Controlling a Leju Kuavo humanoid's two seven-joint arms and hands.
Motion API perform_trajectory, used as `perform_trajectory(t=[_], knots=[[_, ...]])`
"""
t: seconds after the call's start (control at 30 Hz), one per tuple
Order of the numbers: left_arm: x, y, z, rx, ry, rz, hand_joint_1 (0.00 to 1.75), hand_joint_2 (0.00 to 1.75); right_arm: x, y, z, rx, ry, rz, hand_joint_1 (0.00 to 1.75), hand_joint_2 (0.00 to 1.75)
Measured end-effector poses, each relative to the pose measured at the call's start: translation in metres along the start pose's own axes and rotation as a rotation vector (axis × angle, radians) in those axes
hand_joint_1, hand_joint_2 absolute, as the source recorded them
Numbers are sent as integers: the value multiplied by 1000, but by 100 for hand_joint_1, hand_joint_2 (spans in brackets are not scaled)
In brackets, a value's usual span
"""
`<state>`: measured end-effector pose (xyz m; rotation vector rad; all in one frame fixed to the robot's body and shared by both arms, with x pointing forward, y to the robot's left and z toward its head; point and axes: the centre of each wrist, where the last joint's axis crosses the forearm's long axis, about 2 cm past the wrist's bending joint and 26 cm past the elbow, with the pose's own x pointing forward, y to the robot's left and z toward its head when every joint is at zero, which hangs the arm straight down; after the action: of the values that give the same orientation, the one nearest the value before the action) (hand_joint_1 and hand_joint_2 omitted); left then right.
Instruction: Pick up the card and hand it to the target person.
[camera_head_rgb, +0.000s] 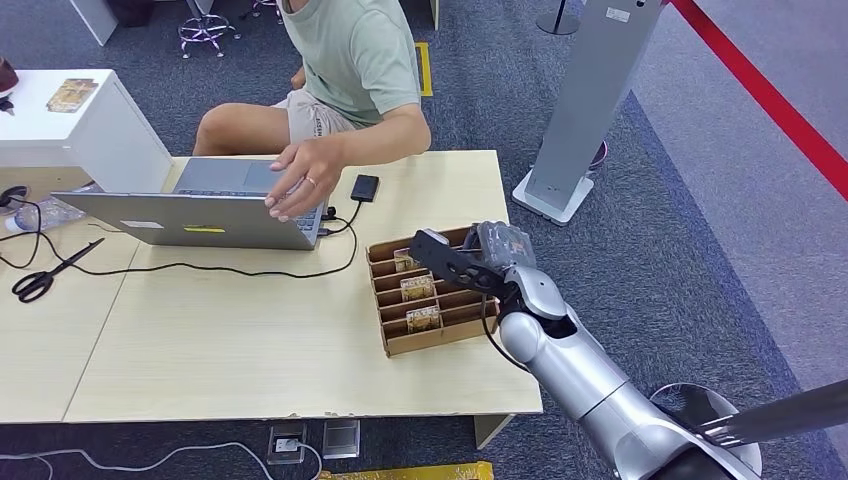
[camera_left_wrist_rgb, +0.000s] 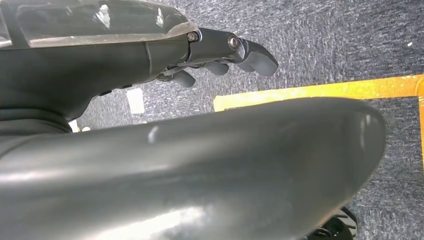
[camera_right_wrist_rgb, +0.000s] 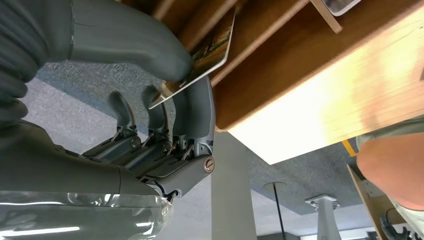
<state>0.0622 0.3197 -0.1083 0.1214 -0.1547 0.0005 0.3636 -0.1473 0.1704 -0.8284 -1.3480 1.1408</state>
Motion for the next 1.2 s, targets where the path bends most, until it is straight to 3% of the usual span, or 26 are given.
perform_trajectory(t=[0.07, 0.67, 1.2], knots=[[0, 0, 0, -1, 0, -3, 0, 0, 0, 0, 0, -1, 0, 0, 169, 175], [0, 0, 0, 1, -4, -9, 0, 0, -2, -4, 7, -59, -9, -27, 169, 175], [-1, 0, 0, 10, -3, 8, 0, 0, 11, -68, 39, -309, -169, -154, 169, 175]])
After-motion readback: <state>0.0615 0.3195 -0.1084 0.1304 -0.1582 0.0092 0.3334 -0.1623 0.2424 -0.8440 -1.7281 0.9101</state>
